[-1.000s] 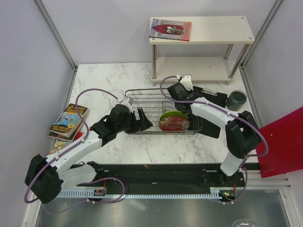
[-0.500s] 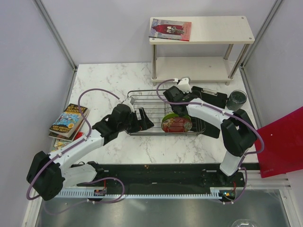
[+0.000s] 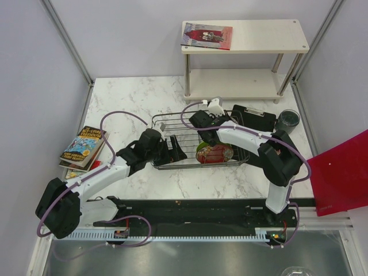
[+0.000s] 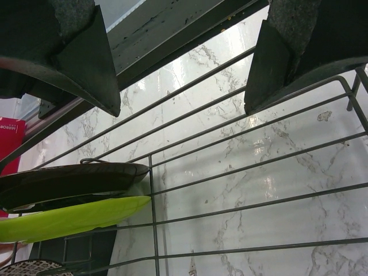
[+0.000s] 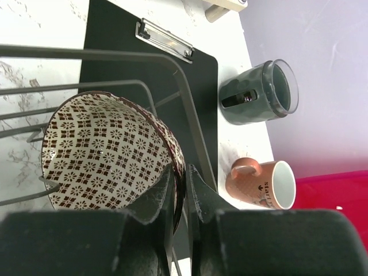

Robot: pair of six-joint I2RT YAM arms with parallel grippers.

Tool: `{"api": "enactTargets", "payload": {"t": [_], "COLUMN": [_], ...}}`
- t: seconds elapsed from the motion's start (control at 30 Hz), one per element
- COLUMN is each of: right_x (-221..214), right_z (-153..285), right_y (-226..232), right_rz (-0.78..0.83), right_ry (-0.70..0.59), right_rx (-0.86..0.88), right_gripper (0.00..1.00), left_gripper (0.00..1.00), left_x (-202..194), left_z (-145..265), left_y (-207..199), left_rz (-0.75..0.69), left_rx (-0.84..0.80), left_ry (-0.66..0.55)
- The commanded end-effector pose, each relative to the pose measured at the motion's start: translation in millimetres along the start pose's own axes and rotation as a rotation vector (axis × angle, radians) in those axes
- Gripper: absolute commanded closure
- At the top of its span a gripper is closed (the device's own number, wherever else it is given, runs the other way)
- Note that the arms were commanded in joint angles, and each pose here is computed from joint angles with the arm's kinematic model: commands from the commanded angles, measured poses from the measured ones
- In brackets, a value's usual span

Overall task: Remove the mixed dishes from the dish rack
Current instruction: Pick up the bowl from the dish rack.

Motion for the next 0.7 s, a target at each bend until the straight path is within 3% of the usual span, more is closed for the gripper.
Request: {"api": "enactTargets", "payload": {"t": [0.0, 0.67], "right_x": [10.6, 42.4], "right_z": [2.7, 38.5], "right_y": [-6.1, -17.0], "right_rz": [-0.026, 0.003], "right_ry": [-0.042, -0.145], "right_rx": [-0.104, -0.186], "right_gripper": [1.0, 1.0], "left_gripper": [0.06, 0.06], "left_x": [-4.0, -5.5], "left_z": [0.5, -3.5], "left_y": [-0.1, 1.8], "left_rz": [0.032, 0.042], "left_rx": [0.003, 0.01], "left_ry": [0.026, 0.038]}}
Point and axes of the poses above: each gripper's point midway between its finger pads, its own z axis back along the fingers, its own y axis along the line the jaws close on, x = y × z, the point moved 10 cm from there along z, back along the fingers, and after that the axes turned 8 degrees about z, right-handed, at the moved point
